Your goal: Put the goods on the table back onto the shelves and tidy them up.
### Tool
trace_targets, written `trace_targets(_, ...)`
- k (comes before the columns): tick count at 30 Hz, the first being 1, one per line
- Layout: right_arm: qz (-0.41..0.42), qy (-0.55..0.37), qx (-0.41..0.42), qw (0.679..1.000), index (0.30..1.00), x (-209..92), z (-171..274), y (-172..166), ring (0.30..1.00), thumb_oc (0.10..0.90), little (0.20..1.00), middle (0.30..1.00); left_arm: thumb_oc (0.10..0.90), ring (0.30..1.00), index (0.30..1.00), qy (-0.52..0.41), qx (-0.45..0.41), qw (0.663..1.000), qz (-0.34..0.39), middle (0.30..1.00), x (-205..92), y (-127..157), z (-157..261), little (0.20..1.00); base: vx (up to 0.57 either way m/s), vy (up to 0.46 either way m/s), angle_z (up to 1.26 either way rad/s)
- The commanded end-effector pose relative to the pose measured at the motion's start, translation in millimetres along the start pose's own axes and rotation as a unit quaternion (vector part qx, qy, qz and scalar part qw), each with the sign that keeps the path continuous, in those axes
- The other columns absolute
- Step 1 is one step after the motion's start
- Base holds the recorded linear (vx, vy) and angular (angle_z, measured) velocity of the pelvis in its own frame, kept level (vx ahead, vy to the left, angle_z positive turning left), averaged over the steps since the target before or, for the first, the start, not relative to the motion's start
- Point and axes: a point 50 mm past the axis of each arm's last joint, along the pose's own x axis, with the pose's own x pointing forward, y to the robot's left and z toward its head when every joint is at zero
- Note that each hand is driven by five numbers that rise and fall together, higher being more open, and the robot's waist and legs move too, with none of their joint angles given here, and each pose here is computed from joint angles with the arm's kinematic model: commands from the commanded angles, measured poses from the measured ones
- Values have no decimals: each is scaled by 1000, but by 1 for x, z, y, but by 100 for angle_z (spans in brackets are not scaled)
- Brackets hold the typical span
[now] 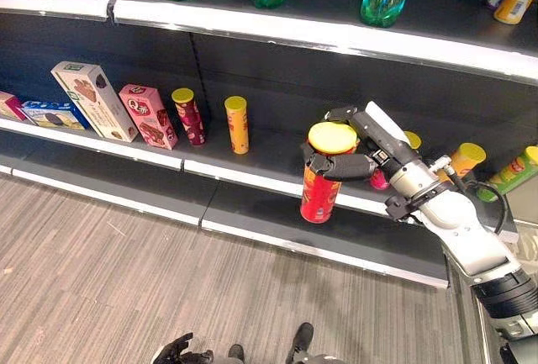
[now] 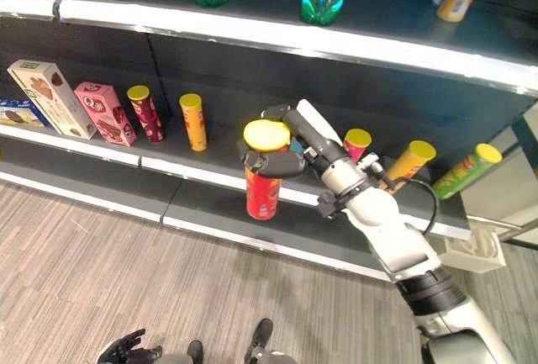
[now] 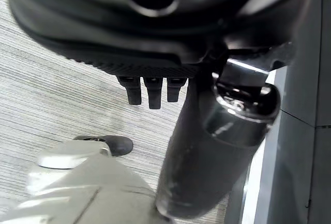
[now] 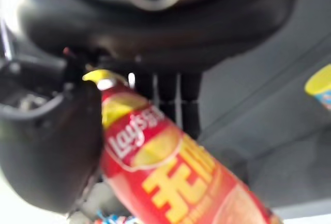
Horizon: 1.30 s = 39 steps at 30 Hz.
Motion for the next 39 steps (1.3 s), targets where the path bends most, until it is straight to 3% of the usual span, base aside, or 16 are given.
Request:
trace_targets(1,-109,-155,-29,981,300,23,60,-37,300,400,300,300,800,900,900,-32,20,999,10,900,-1,13,14,900,104,43,1)
trace_targets(11,-132,-128,-62,981,300,34,50,-27,300,400,300,300,800,900,900,2,11,1000,26,900,-7,14,-12,900,132,187,-30)
trace_targets(23,-158,-115,-138,971,300,51,50,-23,300,400,300,300,800,900,900,-13,35,998,44,900,-8,26,-6,900,52,174,-5)
trace_targets(32,-271,-91,-242,927,300,61,50,-57,300,400,300,300,800,900,900,-72,44,996,39,900,-4,20,24,900,-67,58,16)
trace_targets(39,-364,-68,-246,896,300,61,45,-78,300,400,300,300,800,900,900,-104,49,993,32,900,-2,14,42,900,-50,-4,20)
